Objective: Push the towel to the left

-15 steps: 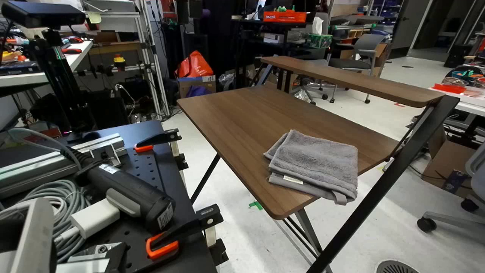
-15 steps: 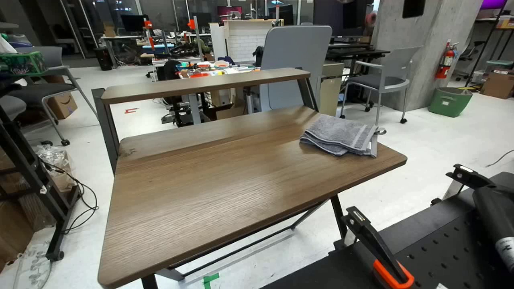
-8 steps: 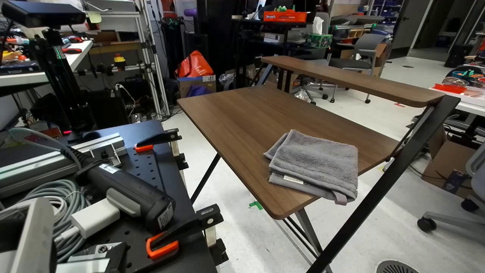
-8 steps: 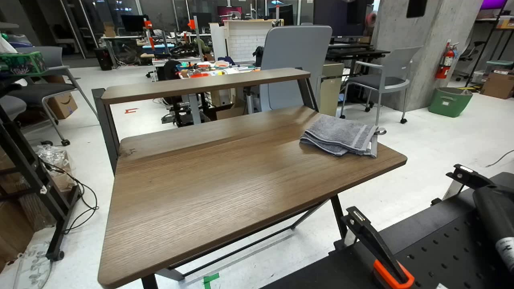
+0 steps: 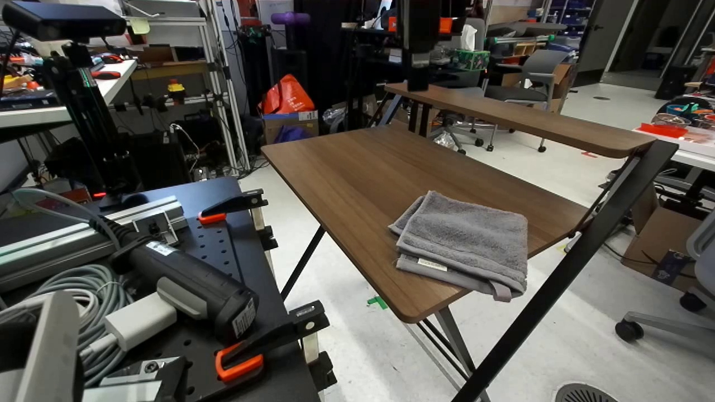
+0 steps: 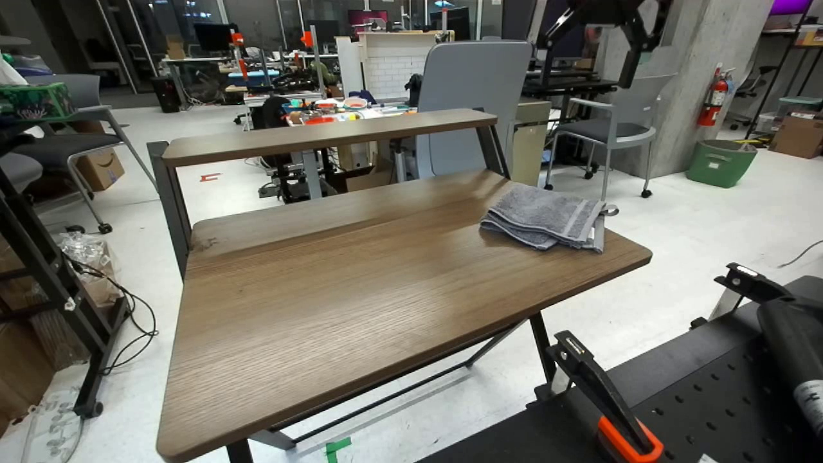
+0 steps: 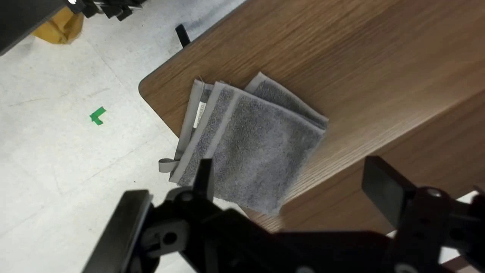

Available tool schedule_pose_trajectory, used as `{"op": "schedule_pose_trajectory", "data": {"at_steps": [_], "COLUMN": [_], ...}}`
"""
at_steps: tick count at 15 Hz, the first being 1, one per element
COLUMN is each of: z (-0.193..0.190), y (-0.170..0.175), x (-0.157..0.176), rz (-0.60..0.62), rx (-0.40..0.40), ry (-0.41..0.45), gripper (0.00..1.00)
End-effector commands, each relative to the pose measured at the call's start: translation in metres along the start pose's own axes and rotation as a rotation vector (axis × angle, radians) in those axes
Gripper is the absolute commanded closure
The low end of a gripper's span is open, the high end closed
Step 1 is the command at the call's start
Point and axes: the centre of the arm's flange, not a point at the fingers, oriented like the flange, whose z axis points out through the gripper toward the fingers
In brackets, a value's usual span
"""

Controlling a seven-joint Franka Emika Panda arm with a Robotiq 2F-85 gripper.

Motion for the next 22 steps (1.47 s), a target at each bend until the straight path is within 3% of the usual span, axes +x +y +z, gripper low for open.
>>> {"op": "schedule_pose_trajectory", "data": {"at_steps": [1, 7, 11, 17, 22], "z": [0.046, 0.105, 0.137, 0.181, 0.195], "y": [-0.005, 0.001, 0.014, 0.024, 0.013], "x": [0.040, 0.062, 0.067, 0.060, 0.063], "rz": [0.194, 0.509, 0.670, 0.721, 0.718], "rx": [0.016, 0.026, -0.023, -0.083, -0.034], "ry": [0.063, 0.179, 0.167, 0.048, -0.017], "gripper": [0.00, 0.00, 0.00, 0.00, 0.00]}}
